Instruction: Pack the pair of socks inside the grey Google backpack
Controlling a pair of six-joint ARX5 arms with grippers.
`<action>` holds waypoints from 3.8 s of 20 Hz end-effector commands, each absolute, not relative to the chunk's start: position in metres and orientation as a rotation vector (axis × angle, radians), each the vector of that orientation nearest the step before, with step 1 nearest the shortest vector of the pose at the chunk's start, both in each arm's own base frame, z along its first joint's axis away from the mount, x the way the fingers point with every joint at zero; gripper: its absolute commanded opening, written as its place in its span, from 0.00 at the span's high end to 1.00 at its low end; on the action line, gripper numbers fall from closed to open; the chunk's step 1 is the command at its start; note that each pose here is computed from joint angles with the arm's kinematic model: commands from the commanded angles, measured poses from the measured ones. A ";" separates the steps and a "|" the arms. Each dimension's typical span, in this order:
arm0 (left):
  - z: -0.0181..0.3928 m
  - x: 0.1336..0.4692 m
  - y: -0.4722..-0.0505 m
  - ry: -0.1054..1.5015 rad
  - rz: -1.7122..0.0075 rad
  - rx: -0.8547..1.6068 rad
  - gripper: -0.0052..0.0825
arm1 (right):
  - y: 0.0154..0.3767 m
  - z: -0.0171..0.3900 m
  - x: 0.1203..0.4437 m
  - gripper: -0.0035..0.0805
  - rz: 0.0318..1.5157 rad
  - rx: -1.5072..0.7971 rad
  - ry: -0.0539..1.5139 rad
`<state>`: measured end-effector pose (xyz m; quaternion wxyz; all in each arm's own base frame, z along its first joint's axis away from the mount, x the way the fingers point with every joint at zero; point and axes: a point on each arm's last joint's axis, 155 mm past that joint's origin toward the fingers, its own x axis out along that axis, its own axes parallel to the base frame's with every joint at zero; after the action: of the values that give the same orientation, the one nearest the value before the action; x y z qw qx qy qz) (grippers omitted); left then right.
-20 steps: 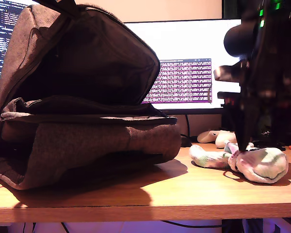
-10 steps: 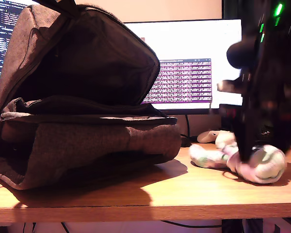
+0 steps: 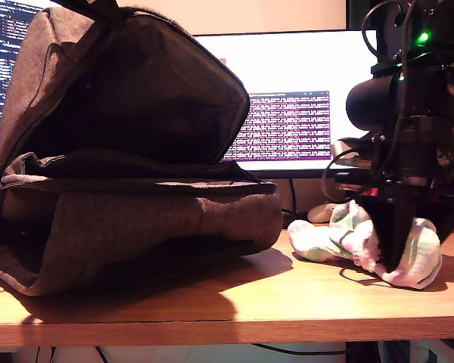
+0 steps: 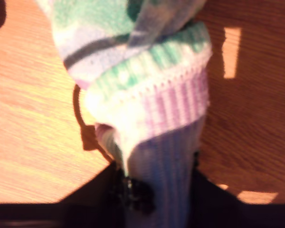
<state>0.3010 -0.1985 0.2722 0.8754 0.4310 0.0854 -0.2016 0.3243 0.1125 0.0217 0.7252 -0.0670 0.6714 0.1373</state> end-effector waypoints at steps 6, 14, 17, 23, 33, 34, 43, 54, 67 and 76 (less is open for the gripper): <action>0.290 0.305 -0.199 0.140 -0.398 0.872 0.97 | 0.113 0.068 0.302 0.97 0.322 -0.094 1.438; 0.290 0.304 -0.204 0.131 -0.424 0.865 0.97 | 0.164 0.138 0.270 0.97 0.585 0.037 1.295; 0.291 0.304 -0.204 0.126 -0.422 0.861 0.97 | 0.180 0.151 0.264 0.97 0.645 0.083 1.261; 0.294 0.307 -0.202 0.119 -0.409 0.849 0.97 | 0.189 0.159 0.251 0.97 0.665 0.125 1.142; 0.295 0.304 -0.209 0.106 -0.449 0.839 0.97 | 0.267 0.176 0.265 0.97 0.826 0.490 0.826; 0.295 0.304 -0.209 0.105 -0.449 0.839 0.97 | 0.276 0.181 0.268 0.97 0.841 0.537 0.816; 0.301 0.304 -0.211 0.092 -0.456 0.830 0.97 | 0.346 0.181 0.287 0.97 0.979 0.782 0.776; 0.298 0.299 -0.216 0.107 -0.497 0.810 0.97 | 0.398 0.204 0.332 0.97 1.081 0.752 0.672; 0.310 0.298 -0.218 0.094 -0.505 0.802 0.97 | 0.438 0.162 0.350 0.96 1.114 0.626 0.729; 0.304 0.297 -0.214 0.123 -0.501 0.803 0.97 | 0.438 0.155 0.339 0.47 1.155 0.518 0.736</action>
<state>0.2968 -0.2085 0.2734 0.8747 0.4080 0.0923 -0.2447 0.3445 0.4303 0.1604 0.7493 0.2443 0.3293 0.5201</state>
